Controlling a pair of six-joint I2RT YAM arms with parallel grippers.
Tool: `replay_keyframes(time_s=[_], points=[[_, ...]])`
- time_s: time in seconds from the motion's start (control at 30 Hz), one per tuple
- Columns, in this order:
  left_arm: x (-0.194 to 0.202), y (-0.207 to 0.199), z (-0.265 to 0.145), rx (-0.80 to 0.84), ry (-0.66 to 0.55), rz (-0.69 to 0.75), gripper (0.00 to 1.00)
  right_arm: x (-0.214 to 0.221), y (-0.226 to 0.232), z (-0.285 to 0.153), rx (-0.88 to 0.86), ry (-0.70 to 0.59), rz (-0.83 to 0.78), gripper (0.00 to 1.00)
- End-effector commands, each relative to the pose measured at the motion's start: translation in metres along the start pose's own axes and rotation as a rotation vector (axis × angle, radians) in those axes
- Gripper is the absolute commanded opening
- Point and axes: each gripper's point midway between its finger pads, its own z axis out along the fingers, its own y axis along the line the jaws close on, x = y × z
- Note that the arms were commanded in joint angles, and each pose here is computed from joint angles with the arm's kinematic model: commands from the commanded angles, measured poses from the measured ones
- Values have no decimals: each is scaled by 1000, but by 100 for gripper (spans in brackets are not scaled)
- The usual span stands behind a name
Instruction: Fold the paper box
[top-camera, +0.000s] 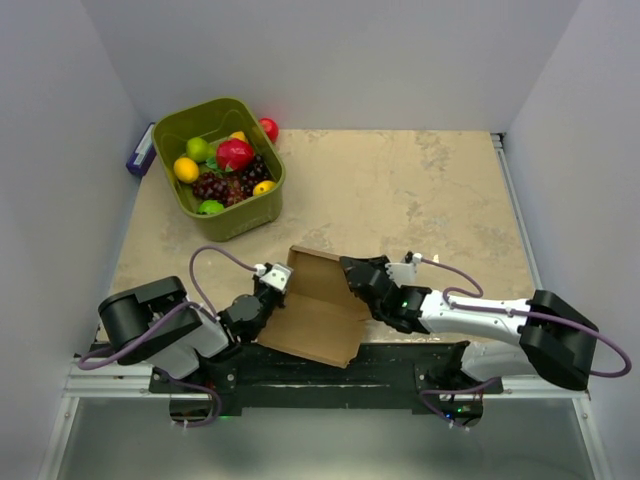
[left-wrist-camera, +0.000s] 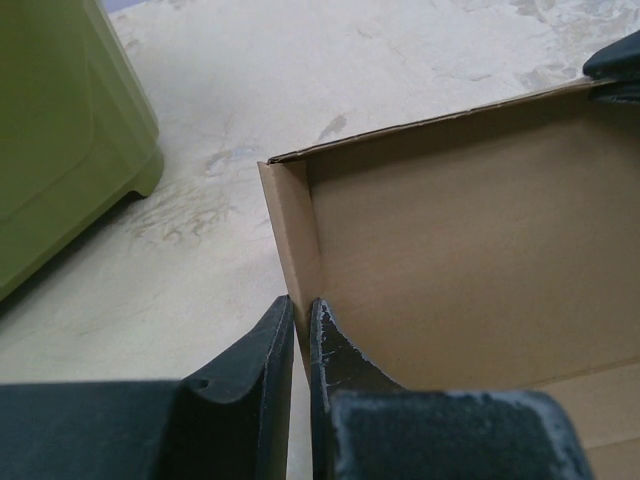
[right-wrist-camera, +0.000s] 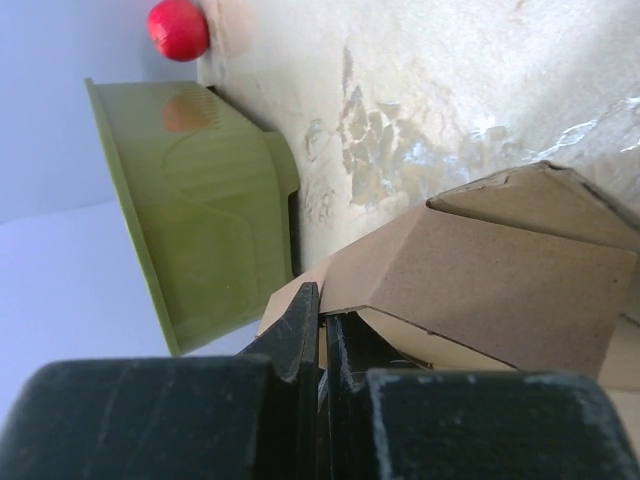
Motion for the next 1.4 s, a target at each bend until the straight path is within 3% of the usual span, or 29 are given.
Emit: replay_keyframes(time_s=[0.0, 0.33, 0.83, 1.07, 1.37], points=[[-71, 24, -2, -150, -269, -67, 0, -16, 34, -5, -76, -88, -16, 0], [-57, 55, -9, -383, -202, -49, 0, -17, 34, -7, -83, -81, -4, 0], [-53, 66, -14, -448, -182, -28, 0, -19, 33, -7, -79, -89, -13, 0], [-57, 40, -4, -294, -206, -59, 0, -9, 43, -7, -115, -63, -68, 0], [-59, 20, -3, -173, -194, -133, 20, 2, 48, -7, -145, -35, -87, 0]])
